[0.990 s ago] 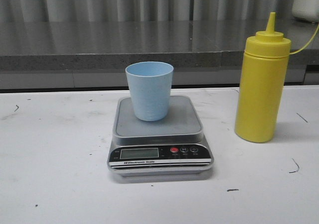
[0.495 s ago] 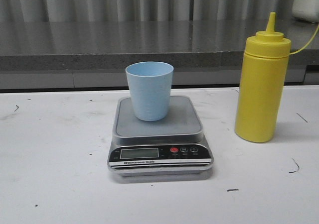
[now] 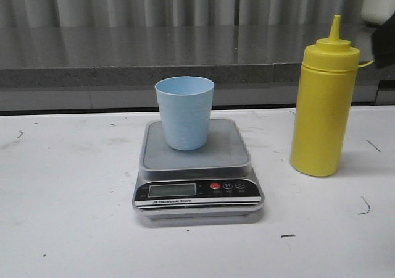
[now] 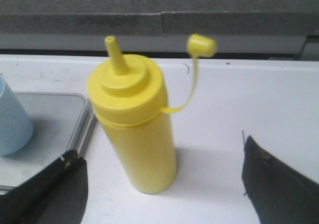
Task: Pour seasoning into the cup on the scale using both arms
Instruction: 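Move the right gripper toward the yellow squeeze bottle, then close the right gripper around the yellow bottle and lift it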
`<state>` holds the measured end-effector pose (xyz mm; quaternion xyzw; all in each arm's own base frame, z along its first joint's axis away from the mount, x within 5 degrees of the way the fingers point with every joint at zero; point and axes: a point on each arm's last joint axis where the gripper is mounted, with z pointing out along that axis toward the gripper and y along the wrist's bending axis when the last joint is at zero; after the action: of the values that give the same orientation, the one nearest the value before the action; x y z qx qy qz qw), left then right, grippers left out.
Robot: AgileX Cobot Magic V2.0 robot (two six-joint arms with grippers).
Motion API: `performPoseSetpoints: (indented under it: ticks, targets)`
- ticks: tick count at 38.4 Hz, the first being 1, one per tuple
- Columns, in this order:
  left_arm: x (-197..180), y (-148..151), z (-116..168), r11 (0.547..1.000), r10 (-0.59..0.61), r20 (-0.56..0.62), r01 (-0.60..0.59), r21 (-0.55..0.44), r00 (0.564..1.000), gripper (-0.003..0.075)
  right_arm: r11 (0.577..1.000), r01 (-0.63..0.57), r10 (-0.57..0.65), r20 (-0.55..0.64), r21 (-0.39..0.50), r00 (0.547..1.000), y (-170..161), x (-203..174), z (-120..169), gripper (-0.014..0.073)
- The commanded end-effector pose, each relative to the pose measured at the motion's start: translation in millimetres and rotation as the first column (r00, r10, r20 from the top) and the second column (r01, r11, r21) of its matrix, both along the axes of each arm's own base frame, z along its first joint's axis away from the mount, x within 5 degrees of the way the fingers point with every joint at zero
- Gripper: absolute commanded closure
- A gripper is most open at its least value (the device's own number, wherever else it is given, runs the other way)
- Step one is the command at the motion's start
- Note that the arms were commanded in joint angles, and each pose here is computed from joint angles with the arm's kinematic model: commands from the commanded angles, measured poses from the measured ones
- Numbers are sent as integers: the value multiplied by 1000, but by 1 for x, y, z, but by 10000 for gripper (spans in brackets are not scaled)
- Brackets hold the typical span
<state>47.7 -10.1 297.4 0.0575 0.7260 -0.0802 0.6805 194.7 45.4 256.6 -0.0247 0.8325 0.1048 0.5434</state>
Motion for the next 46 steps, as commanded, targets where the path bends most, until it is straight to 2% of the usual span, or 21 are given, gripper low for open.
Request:
performPoseSetpoints:
  ticks: [1,6,11,19,23,27,33,46]
  targets:
    - [-1,0,15,999,6,88,-2,-43,996,740,1000,-26,26,102,-5,994,11,10,-2,-48]
    - [-1,0,15,999,6,88,-2,-43,996,740,998,-51,54,101,-27,993,18,4,-31,-46]
    - [-1,0,15,999,6,88,-2,-43,996,740,998,-28,34,119,-58,992,16,3,-61,-46]
    - [-1,0,15,999,6,88,-2,-43,996,740,996,35,-11,273,-83,962,19,27,-83,-46]
    - [-1,0,15,999,6,88,-2,-43,996,740,998,61,-49,312,-29,949,20,35,-99,-46]
    - [-1,0,15,999,6,88,-2,-43,996,740,996,72,-82,295,44,952,21,38,-112,-46]
    - [-1,0,15,999,6,88,-2,-43,996,740,997,54,-66,267,51,961,25,43,-120,-46]
    - [-1,0,15,999,6,88,-2,-43,996,740,996,49,-71,313,76,947,31,59,-110,-46]
